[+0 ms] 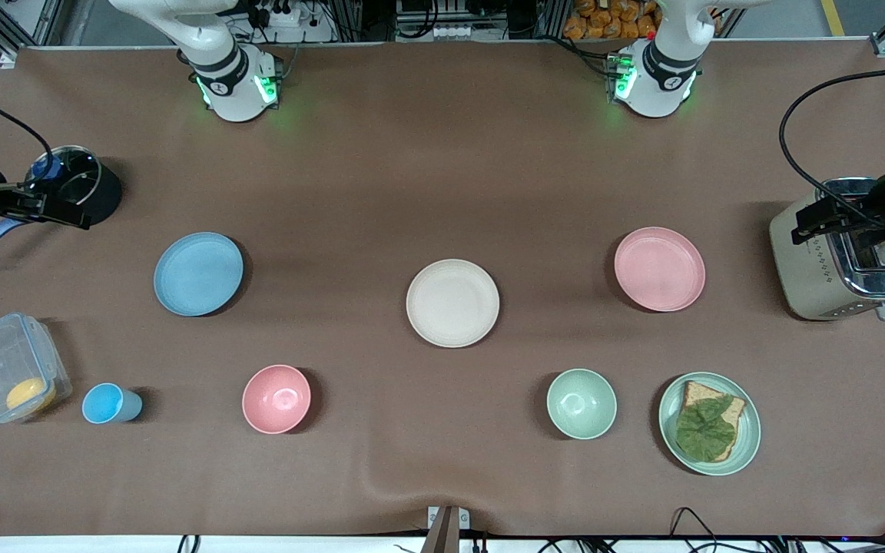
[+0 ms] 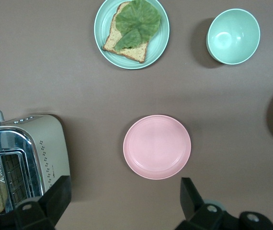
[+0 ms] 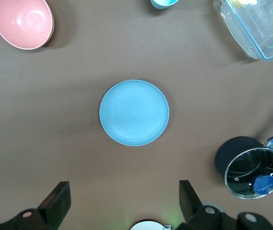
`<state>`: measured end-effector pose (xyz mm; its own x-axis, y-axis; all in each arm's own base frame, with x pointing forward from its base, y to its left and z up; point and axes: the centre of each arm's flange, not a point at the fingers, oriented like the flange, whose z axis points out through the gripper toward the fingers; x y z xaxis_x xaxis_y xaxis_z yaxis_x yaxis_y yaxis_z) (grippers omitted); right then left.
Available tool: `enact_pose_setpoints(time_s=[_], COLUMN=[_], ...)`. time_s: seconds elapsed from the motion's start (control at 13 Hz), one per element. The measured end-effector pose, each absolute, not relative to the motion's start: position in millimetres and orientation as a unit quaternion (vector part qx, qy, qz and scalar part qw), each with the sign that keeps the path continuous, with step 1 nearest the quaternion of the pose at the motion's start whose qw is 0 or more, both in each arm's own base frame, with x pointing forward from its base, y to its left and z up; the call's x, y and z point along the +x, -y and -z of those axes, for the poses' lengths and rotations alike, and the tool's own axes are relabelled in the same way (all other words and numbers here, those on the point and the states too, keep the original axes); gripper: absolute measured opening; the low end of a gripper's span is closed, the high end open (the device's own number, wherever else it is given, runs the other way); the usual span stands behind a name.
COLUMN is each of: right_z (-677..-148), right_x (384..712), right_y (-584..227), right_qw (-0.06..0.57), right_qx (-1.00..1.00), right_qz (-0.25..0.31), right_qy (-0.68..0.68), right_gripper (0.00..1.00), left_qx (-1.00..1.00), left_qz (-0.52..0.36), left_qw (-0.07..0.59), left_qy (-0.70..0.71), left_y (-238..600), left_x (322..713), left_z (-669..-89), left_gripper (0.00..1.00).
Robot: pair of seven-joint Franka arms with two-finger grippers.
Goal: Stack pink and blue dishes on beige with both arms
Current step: 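Reach both grippers down to the blue and pink plate rims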
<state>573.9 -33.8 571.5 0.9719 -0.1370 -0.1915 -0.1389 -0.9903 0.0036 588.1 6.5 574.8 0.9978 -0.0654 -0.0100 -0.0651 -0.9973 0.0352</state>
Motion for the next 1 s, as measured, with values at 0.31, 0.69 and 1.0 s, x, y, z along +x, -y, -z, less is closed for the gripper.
enact_pose_setpoints(time_s=[0.31, 0.69, 1.0], right_z=[-572, -555, -453], right_x=[574, 580, 606], right_y=[34, 30, 56], right_qw=[0.005, 0.004, 0.001], right_qx=[-0.993, -0.992, -0.98], right_qz=[-0.096, -0.11, -0.182], right_qy=[-0.07, -0.066, -0.078], right_gripper=[1.0, 1.0, 1.0], left_qx=[0.998, 0.996, 0.995], left_qz=[0.053, 0.088, 0.1], left_qw=[0.018, 0.017, 0.015], left_qy=[0.027, 0.021, 0.017], left_y=[-12, -17, -19], left_x=[596, 613, 610], left_z=[-536, -482, -407], left_gripper=[1.0, 1.0, 1.0])
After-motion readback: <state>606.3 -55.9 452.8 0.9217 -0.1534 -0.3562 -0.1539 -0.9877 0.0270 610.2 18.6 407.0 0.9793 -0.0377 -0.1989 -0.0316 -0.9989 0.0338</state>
